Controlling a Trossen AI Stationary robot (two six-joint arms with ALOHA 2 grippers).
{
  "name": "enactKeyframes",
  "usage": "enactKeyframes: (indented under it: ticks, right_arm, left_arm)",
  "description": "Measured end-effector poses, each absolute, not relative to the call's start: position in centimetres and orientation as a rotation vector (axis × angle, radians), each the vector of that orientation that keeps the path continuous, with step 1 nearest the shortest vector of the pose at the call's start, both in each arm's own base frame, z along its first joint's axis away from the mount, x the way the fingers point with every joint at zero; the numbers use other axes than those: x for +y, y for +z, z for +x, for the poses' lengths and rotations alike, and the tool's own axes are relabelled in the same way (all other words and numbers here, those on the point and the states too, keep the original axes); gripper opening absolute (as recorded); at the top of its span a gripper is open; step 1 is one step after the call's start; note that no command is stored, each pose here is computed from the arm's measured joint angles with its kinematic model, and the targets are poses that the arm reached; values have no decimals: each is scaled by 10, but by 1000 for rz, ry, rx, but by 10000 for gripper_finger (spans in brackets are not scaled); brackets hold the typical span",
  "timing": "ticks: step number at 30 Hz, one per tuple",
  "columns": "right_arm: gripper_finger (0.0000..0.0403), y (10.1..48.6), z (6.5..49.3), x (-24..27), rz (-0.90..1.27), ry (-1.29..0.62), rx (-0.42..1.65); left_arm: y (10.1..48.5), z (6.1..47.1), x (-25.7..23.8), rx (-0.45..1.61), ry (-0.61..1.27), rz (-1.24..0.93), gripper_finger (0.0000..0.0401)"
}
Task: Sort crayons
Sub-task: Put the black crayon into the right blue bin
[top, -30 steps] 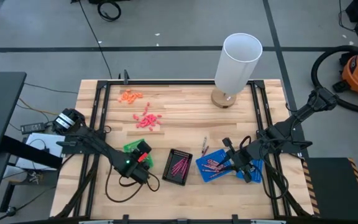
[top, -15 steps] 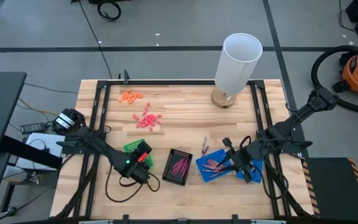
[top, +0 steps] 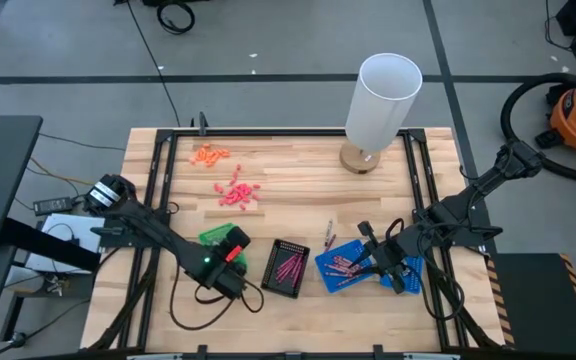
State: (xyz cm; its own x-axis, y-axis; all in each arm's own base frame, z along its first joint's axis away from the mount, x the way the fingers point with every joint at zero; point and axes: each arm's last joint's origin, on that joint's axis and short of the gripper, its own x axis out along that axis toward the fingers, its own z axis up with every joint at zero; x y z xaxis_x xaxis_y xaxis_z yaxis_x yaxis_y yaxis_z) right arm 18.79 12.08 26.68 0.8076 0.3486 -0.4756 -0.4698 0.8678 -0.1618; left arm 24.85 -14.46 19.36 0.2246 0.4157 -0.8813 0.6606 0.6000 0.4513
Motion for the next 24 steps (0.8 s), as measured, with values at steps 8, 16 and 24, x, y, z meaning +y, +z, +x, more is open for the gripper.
enactKeyframes:
  ticks: [8,16,24]
  right_arm:
    - [87,267,188,120,-281,430,450]
    - [87,267,192,114,-274,311,451]
    - [87,257,207,97,-267,159,516]
  left_arm:
    - [217,270,-140,1315,-220,1035,101]
    - [227,294,-132,1184,-226,1060,101]
    - [232,310,-129,1052,-158,969,101]
